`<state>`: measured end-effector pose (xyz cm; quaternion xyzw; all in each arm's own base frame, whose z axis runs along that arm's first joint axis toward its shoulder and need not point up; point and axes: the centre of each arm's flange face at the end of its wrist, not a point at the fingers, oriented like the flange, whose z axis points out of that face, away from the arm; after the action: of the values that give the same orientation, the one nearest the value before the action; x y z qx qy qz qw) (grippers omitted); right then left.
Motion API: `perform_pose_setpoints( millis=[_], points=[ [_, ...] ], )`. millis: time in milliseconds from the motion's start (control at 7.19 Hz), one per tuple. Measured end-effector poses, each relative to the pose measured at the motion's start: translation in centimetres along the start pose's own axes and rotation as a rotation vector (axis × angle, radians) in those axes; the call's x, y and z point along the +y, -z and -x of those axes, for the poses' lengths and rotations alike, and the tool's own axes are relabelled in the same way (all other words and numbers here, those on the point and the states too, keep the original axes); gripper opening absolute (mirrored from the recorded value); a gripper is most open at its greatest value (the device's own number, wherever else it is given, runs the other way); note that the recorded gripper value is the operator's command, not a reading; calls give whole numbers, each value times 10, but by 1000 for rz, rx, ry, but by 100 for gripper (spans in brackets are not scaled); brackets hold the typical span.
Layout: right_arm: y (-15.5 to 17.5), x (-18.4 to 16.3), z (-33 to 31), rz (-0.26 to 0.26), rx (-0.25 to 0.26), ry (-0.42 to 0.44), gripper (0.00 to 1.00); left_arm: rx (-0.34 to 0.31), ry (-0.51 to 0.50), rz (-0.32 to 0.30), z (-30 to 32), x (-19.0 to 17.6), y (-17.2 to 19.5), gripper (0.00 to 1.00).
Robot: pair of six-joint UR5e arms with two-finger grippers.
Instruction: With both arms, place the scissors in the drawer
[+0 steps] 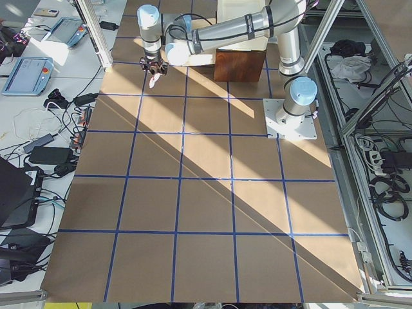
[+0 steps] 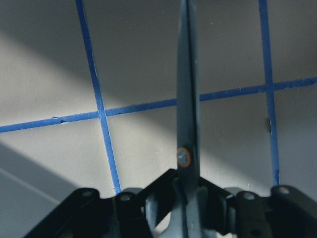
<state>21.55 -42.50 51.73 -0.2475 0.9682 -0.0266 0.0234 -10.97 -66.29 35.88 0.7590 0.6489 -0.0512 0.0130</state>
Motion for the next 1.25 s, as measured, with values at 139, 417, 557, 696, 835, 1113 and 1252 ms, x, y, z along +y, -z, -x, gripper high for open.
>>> perform_pose_setpoints(
  millis=[139,417,557,696,835,1113,1252],
  points=[
    [2,7,-11,26,18,-134,100,-9,-10,-7,-4,-37,7,0],
    [7,13,-24,61,53,-317,100,-17,-18,-19,-16,-105,14,0],
    [9,14,-26,61,58,-365,100,-11,-22,-26,-25,-137,13,0],
    [10,15,-26,58,60,-398,100,0,-26,-28,-36,-167,10,0],
    [13,16,-26,51,64,-428,100,10,-33,-25,-49,-196,7,0],
    [18,15,-26,21,69,-458,100,32,-56,-30,-69,-236,-2,0],
    [20,13,-27,0,75,-460,100,41,-69,-34,-75,-247,-7,0]
  ],
)
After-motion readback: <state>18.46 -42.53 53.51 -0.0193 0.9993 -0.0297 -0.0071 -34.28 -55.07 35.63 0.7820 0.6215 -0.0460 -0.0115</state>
